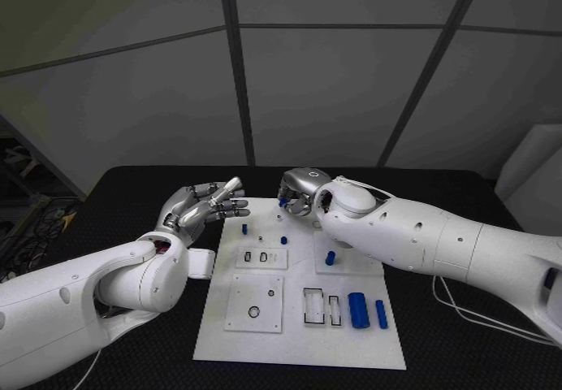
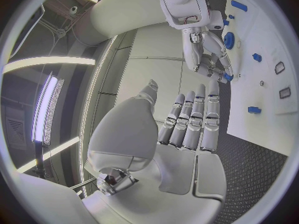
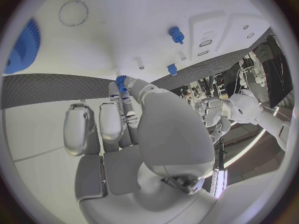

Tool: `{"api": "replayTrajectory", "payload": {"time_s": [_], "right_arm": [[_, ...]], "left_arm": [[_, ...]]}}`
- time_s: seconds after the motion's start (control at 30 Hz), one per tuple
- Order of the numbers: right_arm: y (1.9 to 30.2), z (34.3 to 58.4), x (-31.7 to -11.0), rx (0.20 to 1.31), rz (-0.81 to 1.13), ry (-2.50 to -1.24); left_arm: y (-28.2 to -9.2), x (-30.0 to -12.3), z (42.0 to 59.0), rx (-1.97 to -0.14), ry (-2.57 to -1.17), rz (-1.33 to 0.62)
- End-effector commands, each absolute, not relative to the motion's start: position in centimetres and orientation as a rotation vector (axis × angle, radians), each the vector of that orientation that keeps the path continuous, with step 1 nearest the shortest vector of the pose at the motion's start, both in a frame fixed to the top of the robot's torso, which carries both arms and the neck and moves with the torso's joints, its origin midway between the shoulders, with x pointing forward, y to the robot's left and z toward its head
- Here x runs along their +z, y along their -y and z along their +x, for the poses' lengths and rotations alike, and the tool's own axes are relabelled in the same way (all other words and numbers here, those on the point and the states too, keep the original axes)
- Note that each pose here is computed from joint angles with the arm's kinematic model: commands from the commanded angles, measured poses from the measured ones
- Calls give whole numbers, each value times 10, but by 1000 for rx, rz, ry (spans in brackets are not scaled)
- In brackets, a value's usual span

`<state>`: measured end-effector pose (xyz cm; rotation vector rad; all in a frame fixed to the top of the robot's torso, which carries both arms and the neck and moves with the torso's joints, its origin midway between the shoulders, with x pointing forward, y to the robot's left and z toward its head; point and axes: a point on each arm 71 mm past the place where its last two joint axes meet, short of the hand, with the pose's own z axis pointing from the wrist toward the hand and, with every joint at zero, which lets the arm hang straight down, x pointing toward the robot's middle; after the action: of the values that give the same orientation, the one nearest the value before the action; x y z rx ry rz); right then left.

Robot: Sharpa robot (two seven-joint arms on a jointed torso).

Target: Assemble the parts on the task board

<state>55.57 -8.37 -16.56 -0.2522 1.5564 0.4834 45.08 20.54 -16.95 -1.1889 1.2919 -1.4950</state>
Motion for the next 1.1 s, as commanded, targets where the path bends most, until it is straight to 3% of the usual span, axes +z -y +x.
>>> {"api": "replayTrajectory", "payload": {"time_s": [0.03,1.1], "right_arm": [[83,557,-166,460,-271,-1570],[79,564,-171,405,-279,-1577]], "left_arm": [[-203,-168,451,-1513,-1293,-1171],[-203,-168,451,-1517,-1302,-1173]]}}
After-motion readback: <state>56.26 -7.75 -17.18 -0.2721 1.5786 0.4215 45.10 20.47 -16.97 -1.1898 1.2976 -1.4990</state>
